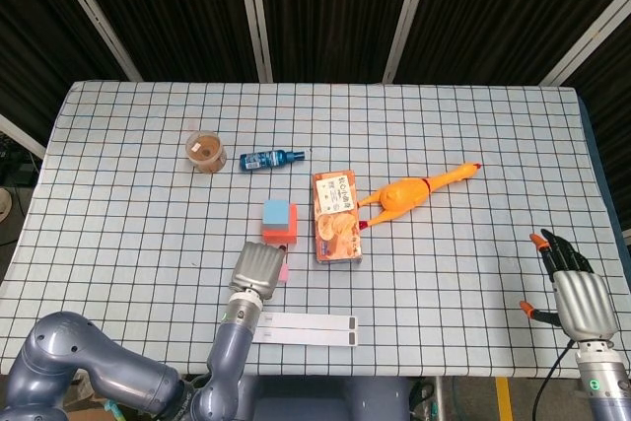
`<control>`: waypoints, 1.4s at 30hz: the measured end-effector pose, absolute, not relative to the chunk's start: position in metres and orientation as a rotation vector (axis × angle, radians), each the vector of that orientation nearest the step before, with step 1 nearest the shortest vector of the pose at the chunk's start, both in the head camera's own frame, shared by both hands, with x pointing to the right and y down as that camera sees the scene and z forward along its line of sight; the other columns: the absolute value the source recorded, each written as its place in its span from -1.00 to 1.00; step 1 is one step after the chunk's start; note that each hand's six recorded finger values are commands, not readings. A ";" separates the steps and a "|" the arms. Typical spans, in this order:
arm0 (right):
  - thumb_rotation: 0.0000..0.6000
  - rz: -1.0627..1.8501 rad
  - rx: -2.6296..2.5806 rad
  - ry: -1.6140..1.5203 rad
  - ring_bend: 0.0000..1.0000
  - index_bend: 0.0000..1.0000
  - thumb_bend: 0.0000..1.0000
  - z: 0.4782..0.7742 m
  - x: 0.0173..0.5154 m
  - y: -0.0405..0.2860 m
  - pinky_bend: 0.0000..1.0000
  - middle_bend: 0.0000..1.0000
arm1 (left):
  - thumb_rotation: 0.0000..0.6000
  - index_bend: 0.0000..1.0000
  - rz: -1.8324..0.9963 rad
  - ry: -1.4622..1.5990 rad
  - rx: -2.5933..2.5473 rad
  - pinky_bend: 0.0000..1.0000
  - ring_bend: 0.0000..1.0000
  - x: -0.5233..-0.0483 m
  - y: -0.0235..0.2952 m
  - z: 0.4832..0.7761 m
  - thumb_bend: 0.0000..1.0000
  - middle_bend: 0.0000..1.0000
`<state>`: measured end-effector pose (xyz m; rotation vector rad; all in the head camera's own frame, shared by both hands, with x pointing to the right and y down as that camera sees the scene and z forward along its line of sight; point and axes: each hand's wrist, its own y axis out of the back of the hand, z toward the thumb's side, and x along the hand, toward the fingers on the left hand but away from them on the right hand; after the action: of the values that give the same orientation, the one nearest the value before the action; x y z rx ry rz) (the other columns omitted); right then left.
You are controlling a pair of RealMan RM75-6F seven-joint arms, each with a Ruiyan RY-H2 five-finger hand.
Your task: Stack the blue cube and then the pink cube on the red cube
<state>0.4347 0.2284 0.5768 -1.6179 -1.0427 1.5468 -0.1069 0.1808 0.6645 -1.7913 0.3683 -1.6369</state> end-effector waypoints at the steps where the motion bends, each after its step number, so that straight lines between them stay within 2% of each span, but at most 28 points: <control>1: 1.00 1.547 -1.618 -1.043 -0.79 -0.80 -0.68 0.577 0.435 0.228 -0.57 -0.85 | 1.00 -0.38 -1.636 0.367 -1.787 0.59 0.50 -0.107 0.181 0.665 -0.33 0.84; 42: 1.00 1.545 -1.638 -1.046 -0.79 -0.80 -0.68 0.580 0.434 0.229 -0.57 -0.85 | 1.00 -0.33 -1.529 0.400 -1.716 0.63 0.52 -0.108 0.192 0.669 -0.32 0.85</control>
<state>0.4344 0.2288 0.5801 -1.6384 -1.0457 1.5445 -0.1083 0.1925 0.6687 -1.7165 0.4002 -1.5289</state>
